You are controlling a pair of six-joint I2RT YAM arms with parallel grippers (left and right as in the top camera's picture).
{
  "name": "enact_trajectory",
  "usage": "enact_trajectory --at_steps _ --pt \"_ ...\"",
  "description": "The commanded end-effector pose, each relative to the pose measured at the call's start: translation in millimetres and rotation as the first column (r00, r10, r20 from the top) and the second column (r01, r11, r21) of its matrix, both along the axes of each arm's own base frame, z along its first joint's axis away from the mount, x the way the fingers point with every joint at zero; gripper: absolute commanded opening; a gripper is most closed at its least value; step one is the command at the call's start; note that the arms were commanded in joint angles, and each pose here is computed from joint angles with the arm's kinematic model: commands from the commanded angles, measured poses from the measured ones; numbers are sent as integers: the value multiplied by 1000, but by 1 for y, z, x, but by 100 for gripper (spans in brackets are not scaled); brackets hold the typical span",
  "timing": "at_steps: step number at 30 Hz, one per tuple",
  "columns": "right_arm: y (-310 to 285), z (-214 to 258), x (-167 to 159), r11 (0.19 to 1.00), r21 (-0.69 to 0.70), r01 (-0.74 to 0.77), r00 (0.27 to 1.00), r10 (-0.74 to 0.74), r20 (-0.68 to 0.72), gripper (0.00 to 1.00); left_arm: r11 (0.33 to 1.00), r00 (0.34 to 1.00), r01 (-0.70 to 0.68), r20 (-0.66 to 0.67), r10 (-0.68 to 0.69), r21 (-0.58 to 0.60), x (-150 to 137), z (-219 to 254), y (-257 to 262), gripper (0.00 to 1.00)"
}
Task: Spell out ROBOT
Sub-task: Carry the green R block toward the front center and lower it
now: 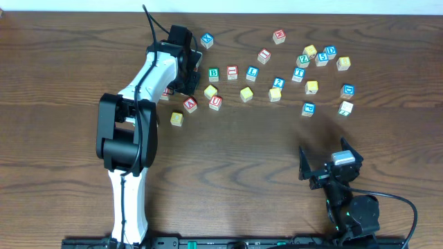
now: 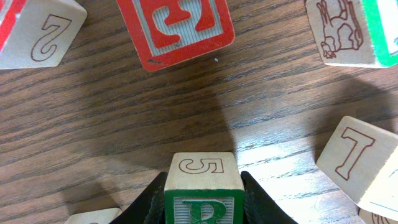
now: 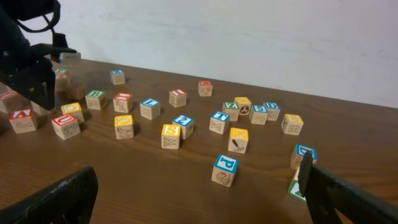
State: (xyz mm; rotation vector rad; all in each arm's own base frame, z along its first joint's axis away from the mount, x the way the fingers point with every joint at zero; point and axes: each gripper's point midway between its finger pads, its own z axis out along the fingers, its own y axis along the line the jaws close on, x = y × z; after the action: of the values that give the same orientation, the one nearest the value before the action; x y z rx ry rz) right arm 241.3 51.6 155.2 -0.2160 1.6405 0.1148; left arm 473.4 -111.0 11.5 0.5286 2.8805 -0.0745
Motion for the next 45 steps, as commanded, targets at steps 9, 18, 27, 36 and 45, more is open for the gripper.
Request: enact_trajectory --at_steps 9,18,27,36,45 --pt "2 -1 -1 1000 15 -10 1000 10 -5 99 1000 993 1 118 1 -23 10 58 -2 27" --pt "2 -1 -1 1000 16 -10 1000 10 -5 99 962 927 -197 282 246 -190 -31 211 7 22" --pt "2 -1 -1 1000 15 -10 1000 10 -5 99 921 926 -376 -3 378 -103 -124 200 23 8" --pt "2 -1 -1 1000 15 -10 1000 10 -5 99 945 956 -289 7 294 -151 -165 96 -39 8" --pt "2 -1 -1 1000 15 -10 1000 10 -5 99 903 904 -420 43 425 -89 -192 35 -34 8"
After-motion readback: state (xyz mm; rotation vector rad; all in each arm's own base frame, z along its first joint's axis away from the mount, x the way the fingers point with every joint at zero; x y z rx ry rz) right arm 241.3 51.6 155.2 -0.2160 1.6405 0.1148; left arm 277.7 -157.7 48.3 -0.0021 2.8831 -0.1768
